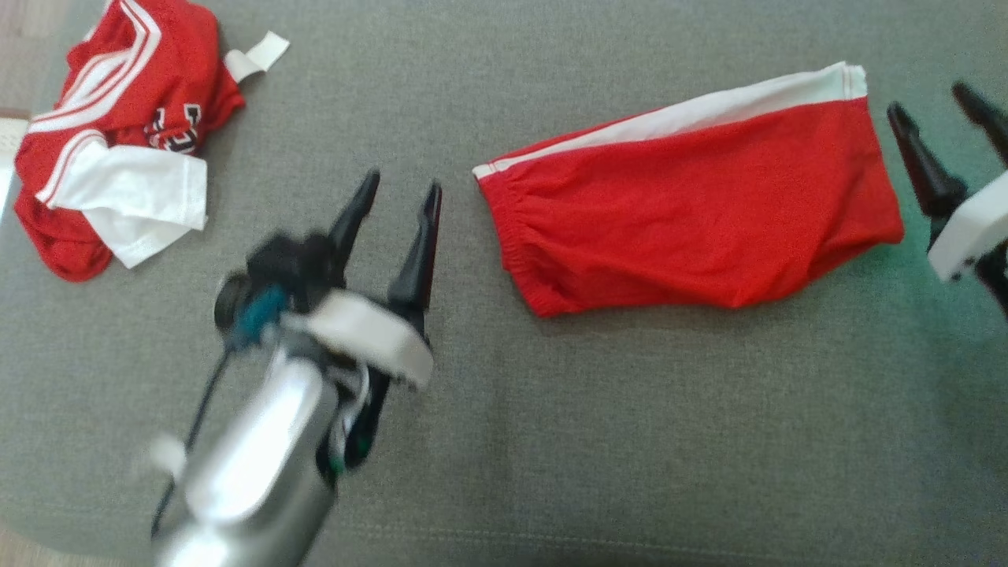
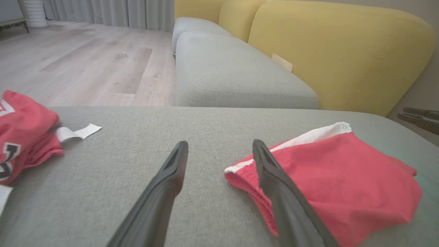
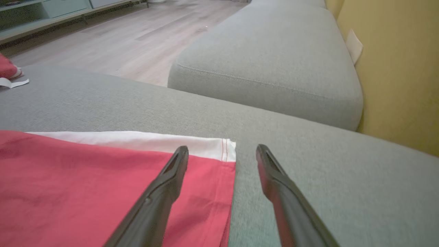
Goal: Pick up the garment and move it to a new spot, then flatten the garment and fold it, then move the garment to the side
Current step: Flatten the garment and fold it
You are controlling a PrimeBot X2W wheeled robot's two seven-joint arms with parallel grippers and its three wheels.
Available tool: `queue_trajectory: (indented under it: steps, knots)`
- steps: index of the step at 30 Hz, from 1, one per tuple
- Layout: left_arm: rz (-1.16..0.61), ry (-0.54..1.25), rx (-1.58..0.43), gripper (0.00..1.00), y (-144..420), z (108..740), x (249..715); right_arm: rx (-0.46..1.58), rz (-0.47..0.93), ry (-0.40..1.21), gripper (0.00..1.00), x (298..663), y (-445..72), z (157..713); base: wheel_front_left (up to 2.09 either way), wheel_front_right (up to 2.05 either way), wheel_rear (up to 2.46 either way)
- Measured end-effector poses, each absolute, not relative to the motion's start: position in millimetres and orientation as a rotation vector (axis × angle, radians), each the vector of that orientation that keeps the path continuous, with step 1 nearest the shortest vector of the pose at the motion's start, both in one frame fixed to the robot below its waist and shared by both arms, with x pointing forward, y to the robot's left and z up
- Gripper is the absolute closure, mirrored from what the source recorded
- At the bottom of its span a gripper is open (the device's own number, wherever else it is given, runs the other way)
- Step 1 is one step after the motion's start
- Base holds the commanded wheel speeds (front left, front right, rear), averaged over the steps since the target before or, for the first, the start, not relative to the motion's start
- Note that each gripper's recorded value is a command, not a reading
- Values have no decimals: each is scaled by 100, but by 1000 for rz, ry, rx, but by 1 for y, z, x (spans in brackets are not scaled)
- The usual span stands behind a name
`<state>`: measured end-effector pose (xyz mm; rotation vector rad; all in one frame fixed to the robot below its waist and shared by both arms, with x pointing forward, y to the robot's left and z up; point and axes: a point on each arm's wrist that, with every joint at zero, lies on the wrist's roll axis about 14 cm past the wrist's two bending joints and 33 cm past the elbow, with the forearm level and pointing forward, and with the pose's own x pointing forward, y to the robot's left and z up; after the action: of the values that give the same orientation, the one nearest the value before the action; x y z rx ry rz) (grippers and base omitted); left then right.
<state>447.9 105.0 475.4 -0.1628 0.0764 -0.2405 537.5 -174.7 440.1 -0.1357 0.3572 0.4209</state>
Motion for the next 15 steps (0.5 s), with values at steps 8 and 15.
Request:
queue_trajectory:
  steps: [8, 15]
  knots:
    - [-140, 5, -160, 0, 108, 491, 391, -85, 323, 485, 0, 526, -181, 407, 0, 0, 0]
    - [-98, 35, -188, 0, 109, 483, 362, -76, 282, 607, 0, 524, -179, 377, 0, 0, 0]
